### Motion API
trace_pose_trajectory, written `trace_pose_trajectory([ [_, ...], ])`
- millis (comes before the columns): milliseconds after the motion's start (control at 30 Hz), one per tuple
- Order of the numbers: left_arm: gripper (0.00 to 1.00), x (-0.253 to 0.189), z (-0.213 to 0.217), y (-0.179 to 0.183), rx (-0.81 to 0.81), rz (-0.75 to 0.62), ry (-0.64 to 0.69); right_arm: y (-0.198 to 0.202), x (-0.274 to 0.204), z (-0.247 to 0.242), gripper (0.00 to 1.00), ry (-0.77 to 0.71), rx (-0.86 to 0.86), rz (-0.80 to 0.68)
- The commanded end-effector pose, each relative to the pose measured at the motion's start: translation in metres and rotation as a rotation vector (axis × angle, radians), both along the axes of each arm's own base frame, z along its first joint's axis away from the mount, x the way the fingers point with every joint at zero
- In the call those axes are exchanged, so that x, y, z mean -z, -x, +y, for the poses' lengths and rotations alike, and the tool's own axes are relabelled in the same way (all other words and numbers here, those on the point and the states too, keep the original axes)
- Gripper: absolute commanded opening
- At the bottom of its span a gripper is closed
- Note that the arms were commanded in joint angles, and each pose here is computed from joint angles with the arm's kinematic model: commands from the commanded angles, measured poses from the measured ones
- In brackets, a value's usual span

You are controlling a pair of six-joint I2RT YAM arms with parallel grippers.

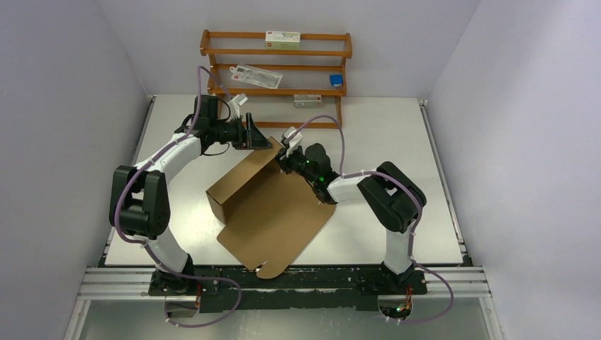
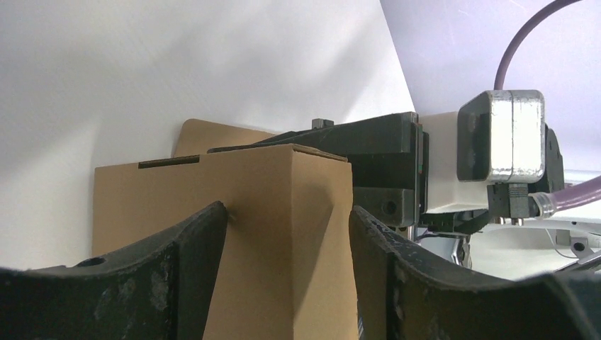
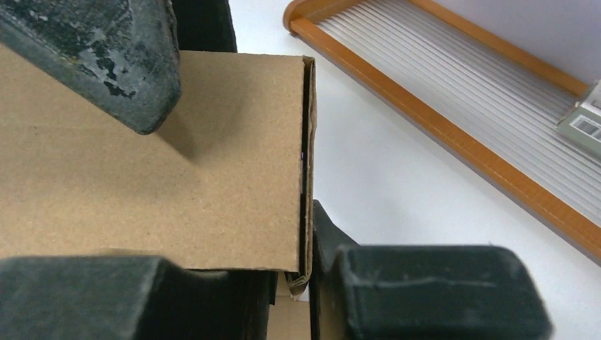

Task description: Fold the paper box

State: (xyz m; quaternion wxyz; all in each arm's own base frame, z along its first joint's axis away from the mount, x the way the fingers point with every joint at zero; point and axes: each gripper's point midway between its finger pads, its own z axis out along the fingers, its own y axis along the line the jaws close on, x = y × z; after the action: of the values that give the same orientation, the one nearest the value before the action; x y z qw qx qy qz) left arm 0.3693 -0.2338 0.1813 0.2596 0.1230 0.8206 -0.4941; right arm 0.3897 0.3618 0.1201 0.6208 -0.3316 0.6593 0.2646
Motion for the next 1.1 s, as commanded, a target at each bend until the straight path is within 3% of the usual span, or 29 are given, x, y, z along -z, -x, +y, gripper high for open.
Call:
trace_pose_trajectory([
  [0, 0.68, -0.003, -0.008, 0.016, 0.058, 0.049, 0.05, -0.007, 0.001, -0.012, 0.2, 0.02, 0.133, 0.0],
  [433, 0.67, 0.007, -0.01, 0.016, 0.061, 0.077, 0.047, -0.011, 0.035, 0.008, 0.27, 0.045, 0.09, 0.053],
  [733, 0.66, 0.006, -0.012, 0.017, 0.068, 0.083, 0.059, -0.015, 0.023, -0.008, 0.19, -0.007, 0.196, 0.026],
  [1067, 0.65, 0.002, -0.014, 0.021, 0.08, 0.082, 0.077, -0.025, 0.027, -0.025, 0.15, -0.046, 0.339, 0.096],
])
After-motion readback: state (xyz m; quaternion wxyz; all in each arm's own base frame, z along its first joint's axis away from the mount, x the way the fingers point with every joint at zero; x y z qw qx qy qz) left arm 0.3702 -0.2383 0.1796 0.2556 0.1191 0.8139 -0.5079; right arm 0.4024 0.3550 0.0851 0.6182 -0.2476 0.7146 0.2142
